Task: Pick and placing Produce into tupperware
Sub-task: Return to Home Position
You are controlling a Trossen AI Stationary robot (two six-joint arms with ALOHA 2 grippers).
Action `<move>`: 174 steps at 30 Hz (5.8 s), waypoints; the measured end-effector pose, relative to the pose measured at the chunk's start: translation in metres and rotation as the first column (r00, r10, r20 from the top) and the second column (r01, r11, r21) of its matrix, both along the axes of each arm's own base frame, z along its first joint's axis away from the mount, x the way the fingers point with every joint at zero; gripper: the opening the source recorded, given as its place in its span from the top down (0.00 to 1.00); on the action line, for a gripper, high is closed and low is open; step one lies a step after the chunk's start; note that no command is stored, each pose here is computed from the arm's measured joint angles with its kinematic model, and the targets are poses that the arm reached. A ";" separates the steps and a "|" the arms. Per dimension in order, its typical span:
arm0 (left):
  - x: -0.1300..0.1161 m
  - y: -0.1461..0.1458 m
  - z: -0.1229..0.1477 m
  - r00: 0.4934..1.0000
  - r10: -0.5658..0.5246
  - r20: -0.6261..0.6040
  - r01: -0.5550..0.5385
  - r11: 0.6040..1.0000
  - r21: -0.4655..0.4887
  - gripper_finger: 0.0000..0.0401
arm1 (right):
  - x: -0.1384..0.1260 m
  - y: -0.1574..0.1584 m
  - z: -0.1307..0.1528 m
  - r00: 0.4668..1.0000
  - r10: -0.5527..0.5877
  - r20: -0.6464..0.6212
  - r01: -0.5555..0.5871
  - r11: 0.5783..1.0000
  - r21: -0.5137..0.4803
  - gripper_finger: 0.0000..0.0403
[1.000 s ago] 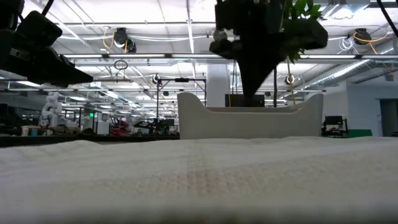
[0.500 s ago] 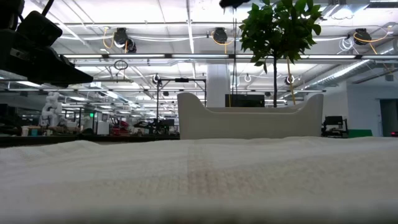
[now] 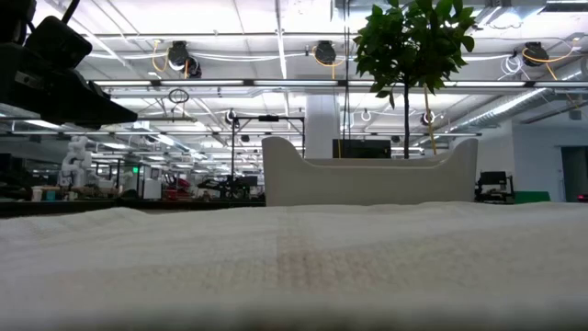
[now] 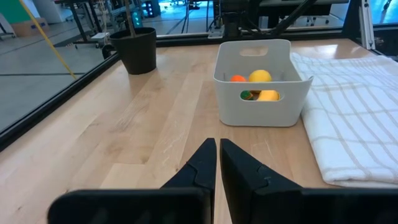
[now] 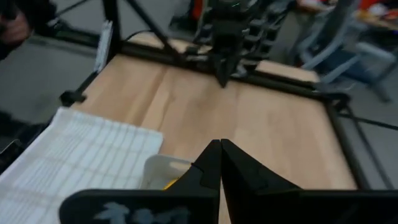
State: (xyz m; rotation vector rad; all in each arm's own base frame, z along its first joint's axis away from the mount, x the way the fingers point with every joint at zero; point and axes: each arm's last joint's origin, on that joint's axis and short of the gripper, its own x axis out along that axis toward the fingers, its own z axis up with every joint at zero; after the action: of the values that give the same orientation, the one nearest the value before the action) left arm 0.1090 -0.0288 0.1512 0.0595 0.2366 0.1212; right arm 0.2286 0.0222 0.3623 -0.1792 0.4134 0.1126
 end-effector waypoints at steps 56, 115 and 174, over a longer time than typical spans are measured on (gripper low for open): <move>0.002 -0.010 0.048 0.921 -0.314 0.230 0.225 0.912 0.343 0.94 | -0.150 -0.021 -0.108 0.926 -0.189 0.327 0.113 0.965 0.239 1.00; -0.003 0.035 0.021 0.942 -0.302 0.148 0.283 0.949 0.140 0.94 | -0.142 -0.020 -0.171 0.932 -0.205 0.300 0.100 0.938 0.331 1.00; -0.003 0.036 0.020 0.952 -0.266 0.154 0.262 0.964 0.046 0.94 | -0.131 -0.019 -0.193 0.913 -0.137 0.385 0.015 0.953 0.304 1.00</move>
State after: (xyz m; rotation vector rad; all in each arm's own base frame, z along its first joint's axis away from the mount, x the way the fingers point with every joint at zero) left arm 0.1059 0.0074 0.1711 0.1057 0.0660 -0.1382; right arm 0.0975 0.0032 0.1690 0.1116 -0.0128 0.0559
